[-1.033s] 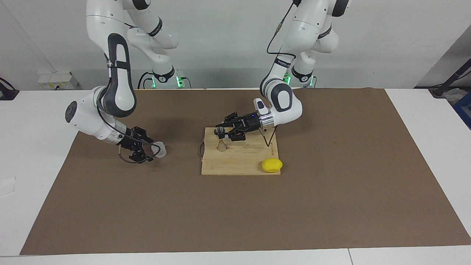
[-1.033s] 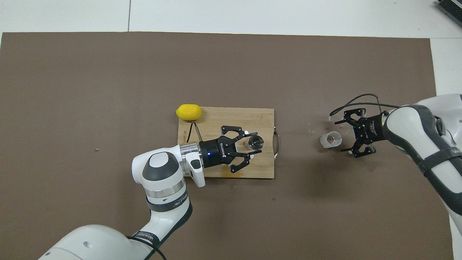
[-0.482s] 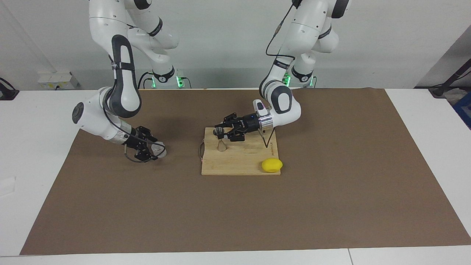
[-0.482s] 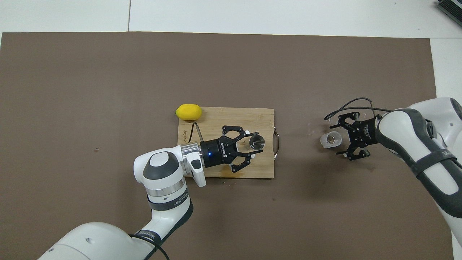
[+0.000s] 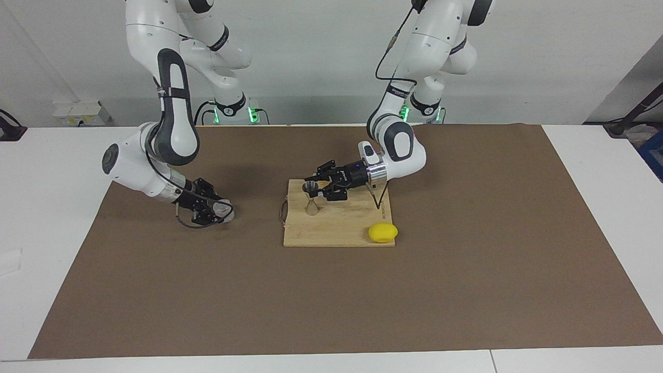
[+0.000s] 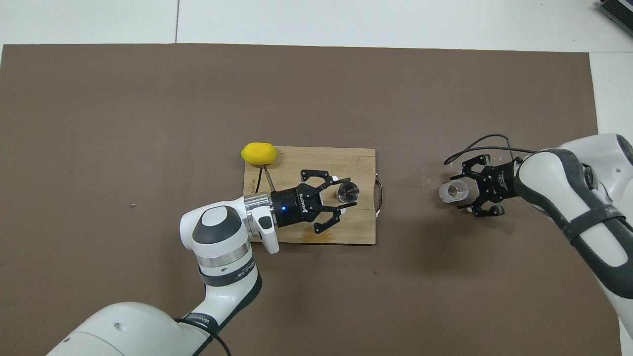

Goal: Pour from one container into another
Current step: 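Lower the metal cup onto the board while the right gripper grasps the clear cup, then open the left gripper and withdraw while the right gripper lifts the clear cup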

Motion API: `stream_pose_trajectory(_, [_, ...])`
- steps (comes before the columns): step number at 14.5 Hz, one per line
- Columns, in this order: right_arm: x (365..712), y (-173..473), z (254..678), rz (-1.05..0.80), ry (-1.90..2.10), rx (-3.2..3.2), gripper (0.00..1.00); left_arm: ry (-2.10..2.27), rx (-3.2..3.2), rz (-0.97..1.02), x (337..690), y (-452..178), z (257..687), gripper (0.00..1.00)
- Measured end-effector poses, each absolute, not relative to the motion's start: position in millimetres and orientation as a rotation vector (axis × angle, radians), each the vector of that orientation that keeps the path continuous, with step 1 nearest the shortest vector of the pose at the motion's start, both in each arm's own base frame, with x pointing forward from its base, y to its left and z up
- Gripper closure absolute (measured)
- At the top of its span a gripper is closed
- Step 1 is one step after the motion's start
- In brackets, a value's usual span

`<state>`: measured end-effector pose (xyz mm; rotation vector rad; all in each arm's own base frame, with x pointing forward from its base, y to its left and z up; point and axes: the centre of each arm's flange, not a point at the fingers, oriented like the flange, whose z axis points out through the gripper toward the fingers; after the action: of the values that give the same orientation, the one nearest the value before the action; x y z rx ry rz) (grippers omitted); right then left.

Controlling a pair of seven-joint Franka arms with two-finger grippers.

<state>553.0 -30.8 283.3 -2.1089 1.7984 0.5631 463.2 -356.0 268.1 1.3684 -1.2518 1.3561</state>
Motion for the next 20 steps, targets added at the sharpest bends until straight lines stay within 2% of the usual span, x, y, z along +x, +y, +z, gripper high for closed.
stream_pose_trajectory(4, [553,-30,284,0.563,1.796,-2.110,0.29,-1.252,1.368,1.357,463,-356,268,0.49])
stream_pose_trajectory(5, [553,-30,284,0.563,1.796,-2.108,0.34,-1.254,1.369,1.358,463,-356,268,0.48])
stream_pose_trajectory(6, [553,-29,284,0.565,1.798,-2.098,0.34,-1.261,1.380,1.360,465,-353,266,0.41])
stream_pose_trajectory(9, [554,-28,287,0.570,1.801,-2.059,0.39,-1.263,1.410,1.350,468,-346,254,0.07])
stream_pose_trajectory(10, [554,-28,289,0.564,1.800,-2.058,0.39,-1.262,1.414,1.346,468,-345,252,0.00])
stream_pose_trajectory(12, [555,-29,296,0.551,1.796,-2.055,0.42,-1.262,1.415,1.346,468,-345,251,0.00])
stream_pose_trajectory(13, [555,-29,300,0.545,1.799,-2.050,0.48,-1.262,1.414,1.346,468,-346,251,0.00])
stream_pose_trajectory(20, [556,-28,315,0.518,1.802,-2.037,0.49,-1.262,1.414,1.346,468,-345,251,0.00])
